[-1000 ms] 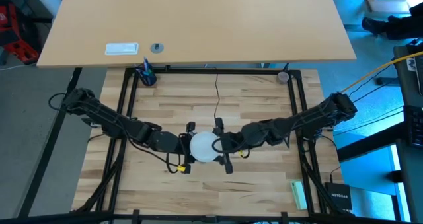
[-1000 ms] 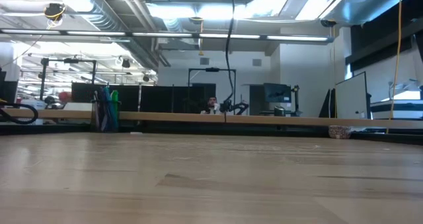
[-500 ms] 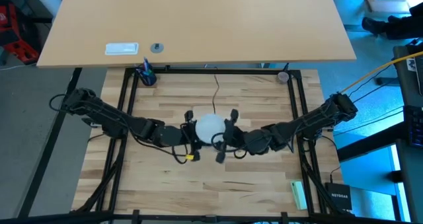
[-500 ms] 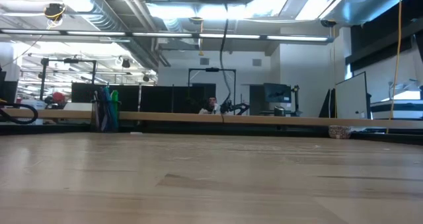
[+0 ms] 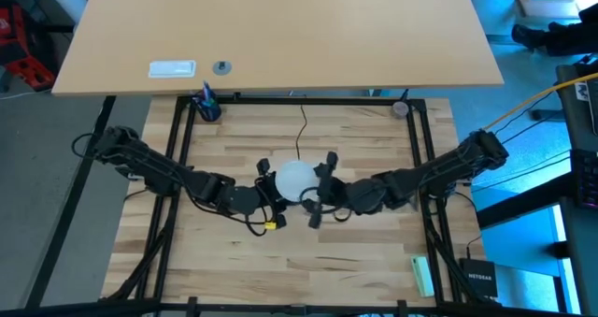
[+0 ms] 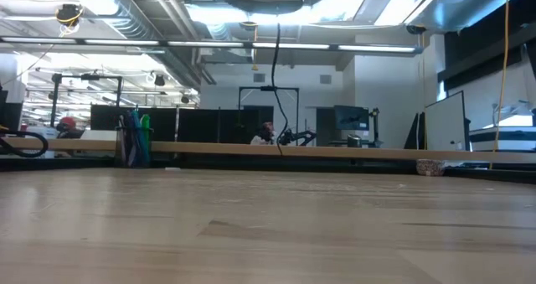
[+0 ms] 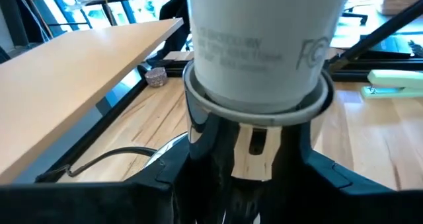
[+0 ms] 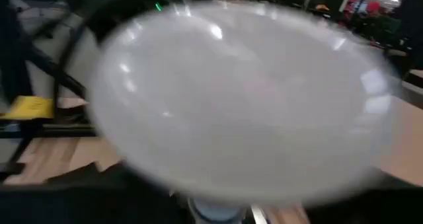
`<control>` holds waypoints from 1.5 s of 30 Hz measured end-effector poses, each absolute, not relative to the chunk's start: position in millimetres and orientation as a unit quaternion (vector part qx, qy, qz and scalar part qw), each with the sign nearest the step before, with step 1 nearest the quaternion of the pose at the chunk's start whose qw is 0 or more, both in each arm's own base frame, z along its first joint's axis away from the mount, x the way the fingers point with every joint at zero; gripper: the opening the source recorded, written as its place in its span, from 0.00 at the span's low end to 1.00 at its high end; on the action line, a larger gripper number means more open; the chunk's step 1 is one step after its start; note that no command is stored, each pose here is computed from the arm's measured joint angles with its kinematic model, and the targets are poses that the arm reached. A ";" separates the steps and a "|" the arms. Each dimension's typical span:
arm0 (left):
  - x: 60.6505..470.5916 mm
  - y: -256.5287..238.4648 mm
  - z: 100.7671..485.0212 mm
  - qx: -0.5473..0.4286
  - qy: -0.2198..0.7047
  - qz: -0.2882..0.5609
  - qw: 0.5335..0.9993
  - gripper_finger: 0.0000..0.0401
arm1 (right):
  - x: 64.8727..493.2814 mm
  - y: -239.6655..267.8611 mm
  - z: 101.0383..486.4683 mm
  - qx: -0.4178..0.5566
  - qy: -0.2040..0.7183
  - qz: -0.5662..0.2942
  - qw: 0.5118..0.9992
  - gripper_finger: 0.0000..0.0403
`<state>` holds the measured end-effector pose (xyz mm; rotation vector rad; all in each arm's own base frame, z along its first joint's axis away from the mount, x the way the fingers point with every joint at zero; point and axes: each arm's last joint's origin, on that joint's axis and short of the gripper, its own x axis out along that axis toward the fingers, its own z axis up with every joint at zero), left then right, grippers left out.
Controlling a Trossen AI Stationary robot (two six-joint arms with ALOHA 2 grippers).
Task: Screw lightbulb
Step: Insert the lightbulb into the lamp
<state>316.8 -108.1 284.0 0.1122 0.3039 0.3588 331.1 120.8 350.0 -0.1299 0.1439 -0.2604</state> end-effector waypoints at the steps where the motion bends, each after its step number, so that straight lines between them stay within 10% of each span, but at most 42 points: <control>1: 315.4 -108.3 285.6 0.056 0.149 0.176 0.971 0.40 | 325.0 121.9 354.6 -0.065 0.072 -0.124 0.987 0.71; 9: 302.6 -109.8 303.3 0.045 0.126 0.168 0.977 0.40 | 283.9 131.6 356.3 -0.071 0.162 -0.105 0.979 0.98; 25: 318.4 -86.2 165.7 -0.040 0.176 0.234 0.955 0.40 | 289.6 96.4 215.6 -0.037 0.236 -0.174 0.955 0.68; 45: 324.0 -78.7 111.7 -0.029 0.253 0.241 0.936 0.56 | 295.8 89.2 215.4 -0.013 0.232 -0.112 0.966 0.59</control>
